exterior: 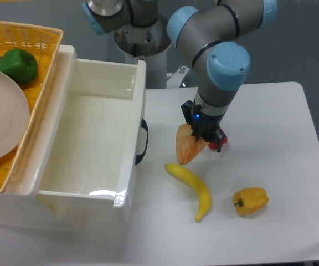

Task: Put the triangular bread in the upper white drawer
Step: 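Lift the held triangular bread up from the table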

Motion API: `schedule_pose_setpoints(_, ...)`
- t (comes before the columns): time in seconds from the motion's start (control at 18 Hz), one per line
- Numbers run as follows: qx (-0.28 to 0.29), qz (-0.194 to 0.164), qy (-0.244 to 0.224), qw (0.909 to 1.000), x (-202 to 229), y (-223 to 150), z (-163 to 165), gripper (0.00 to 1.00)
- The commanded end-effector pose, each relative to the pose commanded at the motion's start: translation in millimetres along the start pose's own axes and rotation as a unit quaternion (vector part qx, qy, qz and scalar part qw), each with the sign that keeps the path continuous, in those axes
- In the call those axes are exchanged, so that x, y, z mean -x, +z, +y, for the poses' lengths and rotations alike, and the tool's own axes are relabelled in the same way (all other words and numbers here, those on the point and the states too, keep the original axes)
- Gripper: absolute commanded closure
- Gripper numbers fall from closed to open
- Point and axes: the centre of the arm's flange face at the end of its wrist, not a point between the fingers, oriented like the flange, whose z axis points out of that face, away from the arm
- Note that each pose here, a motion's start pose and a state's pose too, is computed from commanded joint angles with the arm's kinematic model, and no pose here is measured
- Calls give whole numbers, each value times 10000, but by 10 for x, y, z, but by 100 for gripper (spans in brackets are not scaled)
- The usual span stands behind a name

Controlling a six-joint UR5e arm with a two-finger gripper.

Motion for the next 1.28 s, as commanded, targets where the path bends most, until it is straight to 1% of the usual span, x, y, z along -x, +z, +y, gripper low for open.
schedule_pose_setpoints(0.06, 2, 8, 7, 10000, -8, 26, -6, 100)
schedule_pose_setpoints(0.67, -86, -135, -151, 9998, 55, -151, 43, 100)
schedule_pose_setpoints(0.83, -196, -268, -336, 9989, -19, -331, 57, 100)
schedule_pose_setpoints(0.94, -344, -265, -529, 9977, -25, -399, 116, 100)
schedule_pose_setpoints(1.0, -447, -289, -597, 9968, -76, -493, 127, 100)
schedule_pose_setpoints(1.11, -709, -322, -858, 9933, -175, -680, 181, 100)
schedule_pose_setpoints(1.28, -984, -395, -1177, 9874, -322, -884, 135, 100)
